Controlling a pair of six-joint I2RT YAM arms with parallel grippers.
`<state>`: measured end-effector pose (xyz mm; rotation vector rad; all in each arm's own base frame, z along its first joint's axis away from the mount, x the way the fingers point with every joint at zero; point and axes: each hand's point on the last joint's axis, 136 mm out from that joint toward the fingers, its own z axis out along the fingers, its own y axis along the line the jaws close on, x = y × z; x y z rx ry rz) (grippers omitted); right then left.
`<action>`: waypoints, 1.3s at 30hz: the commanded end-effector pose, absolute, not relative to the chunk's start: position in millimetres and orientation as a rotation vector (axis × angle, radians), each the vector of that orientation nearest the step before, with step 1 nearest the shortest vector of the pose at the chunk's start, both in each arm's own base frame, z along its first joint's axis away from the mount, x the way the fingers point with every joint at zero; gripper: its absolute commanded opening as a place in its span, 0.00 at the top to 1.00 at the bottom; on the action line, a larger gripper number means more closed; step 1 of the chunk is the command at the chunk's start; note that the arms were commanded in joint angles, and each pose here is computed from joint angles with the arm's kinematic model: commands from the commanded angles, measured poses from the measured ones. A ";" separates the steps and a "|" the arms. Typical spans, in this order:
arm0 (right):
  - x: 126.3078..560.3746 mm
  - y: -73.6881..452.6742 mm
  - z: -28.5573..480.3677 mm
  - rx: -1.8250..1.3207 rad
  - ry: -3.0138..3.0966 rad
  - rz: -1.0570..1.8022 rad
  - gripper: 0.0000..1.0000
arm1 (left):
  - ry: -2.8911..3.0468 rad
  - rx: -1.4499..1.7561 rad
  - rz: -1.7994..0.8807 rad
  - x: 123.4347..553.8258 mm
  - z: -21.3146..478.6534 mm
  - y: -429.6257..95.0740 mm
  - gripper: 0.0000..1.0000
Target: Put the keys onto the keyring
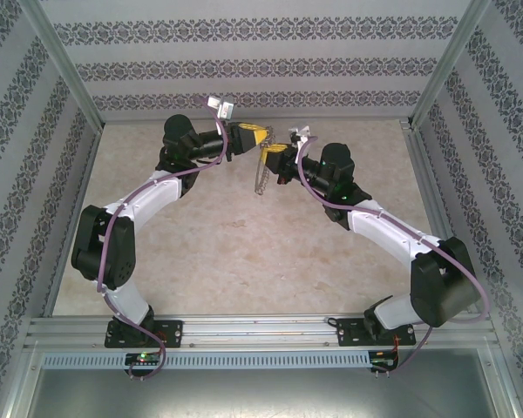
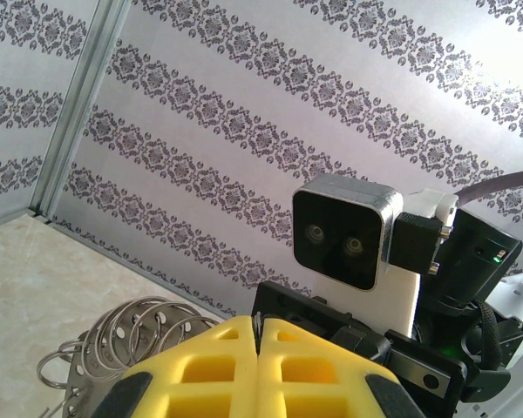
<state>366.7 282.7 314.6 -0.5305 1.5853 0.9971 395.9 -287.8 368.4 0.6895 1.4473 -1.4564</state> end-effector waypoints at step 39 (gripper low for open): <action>359.8 262.1 316.2 -0.652 1.742 0.900 1.00 | 1.369 0.763 -1.273 385.0 375.8 -284.5 1.00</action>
